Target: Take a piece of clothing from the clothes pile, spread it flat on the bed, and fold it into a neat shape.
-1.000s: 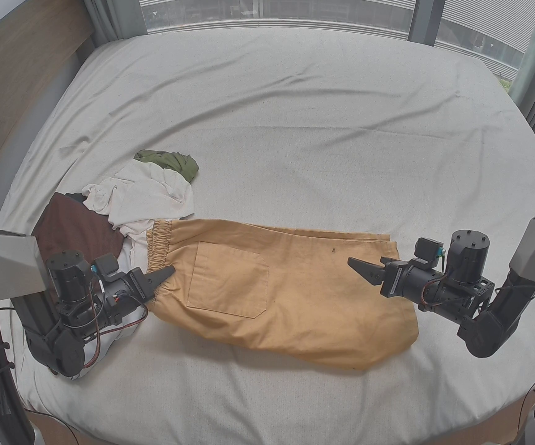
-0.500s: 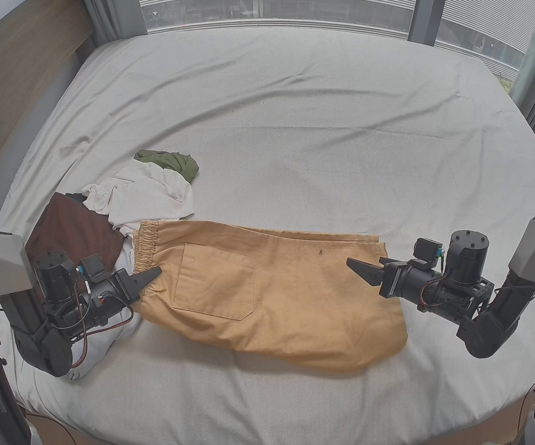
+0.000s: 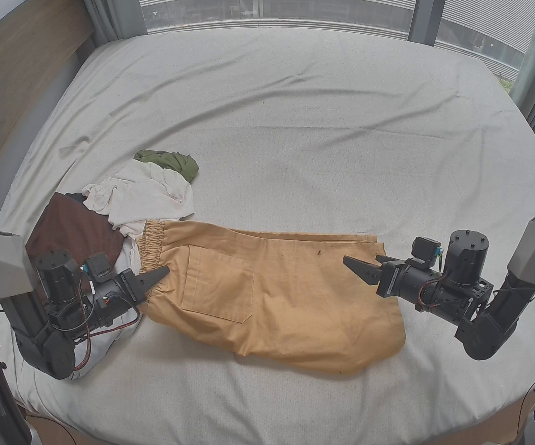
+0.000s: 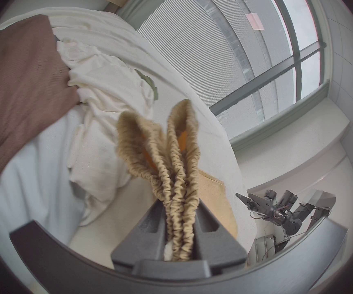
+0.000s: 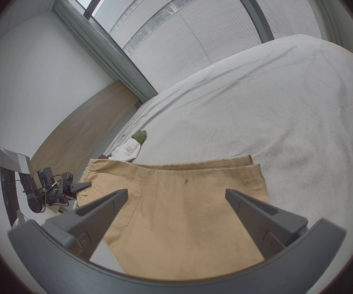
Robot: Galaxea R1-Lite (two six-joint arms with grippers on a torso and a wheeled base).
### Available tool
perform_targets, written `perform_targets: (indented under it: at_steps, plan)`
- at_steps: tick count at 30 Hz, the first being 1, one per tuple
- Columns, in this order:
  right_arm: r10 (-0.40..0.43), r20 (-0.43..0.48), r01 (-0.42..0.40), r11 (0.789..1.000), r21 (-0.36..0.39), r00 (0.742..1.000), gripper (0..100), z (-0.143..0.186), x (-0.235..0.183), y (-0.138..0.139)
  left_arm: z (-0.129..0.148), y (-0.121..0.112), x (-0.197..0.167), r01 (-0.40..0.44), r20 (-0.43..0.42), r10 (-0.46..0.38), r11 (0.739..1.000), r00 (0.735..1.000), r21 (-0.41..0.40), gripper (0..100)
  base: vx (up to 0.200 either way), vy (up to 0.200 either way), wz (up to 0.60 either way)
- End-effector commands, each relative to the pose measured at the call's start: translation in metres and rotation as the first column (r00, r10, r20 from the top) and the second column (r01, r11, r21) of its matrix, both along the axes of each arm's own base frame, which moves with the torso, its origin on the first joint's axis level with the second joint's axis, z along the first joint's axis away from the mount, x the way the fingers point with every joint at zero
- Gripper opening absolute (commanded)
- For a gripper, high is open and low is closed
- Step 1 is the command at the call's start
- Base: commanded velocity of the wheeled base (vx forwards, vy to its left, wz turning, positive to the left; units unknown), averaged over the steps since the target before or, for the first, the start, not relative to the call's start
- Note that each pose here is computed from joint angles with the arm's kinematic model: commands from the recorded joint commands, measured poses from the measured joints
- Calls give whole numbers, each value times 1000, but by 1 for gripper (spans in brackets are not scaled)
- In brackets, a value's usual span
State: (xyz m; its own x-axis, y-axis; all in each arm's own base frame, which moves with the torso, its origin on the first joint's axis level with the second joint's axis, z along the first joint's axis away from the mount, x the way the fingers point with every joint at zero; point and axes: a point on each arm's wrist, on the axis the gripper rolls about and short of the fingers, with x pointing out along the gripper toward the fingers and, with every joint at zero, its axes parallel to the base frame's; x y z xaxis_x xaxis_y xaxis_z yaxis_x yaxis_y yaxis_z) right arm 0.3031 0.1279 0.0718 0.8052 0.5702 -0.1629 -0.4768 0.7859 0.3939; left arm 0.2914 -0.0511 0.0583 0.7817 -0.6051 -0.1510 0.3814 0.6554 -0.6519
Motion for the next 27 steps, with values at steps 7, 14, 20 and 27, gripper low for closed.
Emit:
perform_targets:
  at_steps: [7,14,20,27]
  plan:
    - [27,82,-31,999,39,996,100,11,-5,0,17,-54,-16,170,57,-169,985,984,-13,0,0,0,0]
    - [42,122,-49,997,56,992,100,20,-7,0,6,-70,-17,222,26,-222,975,975,-9,0,0,0,0]
    - [45,135,-53,997,61,990,100,25,-9,0,3,-87,-10,248,42,-247,969,968,-13,0,0,0,0]
    - [43,160,-56,995,79,986,100,34,-10,0,1,-108,-5,263,65,-261,965,963,-16,0,0,0,0]
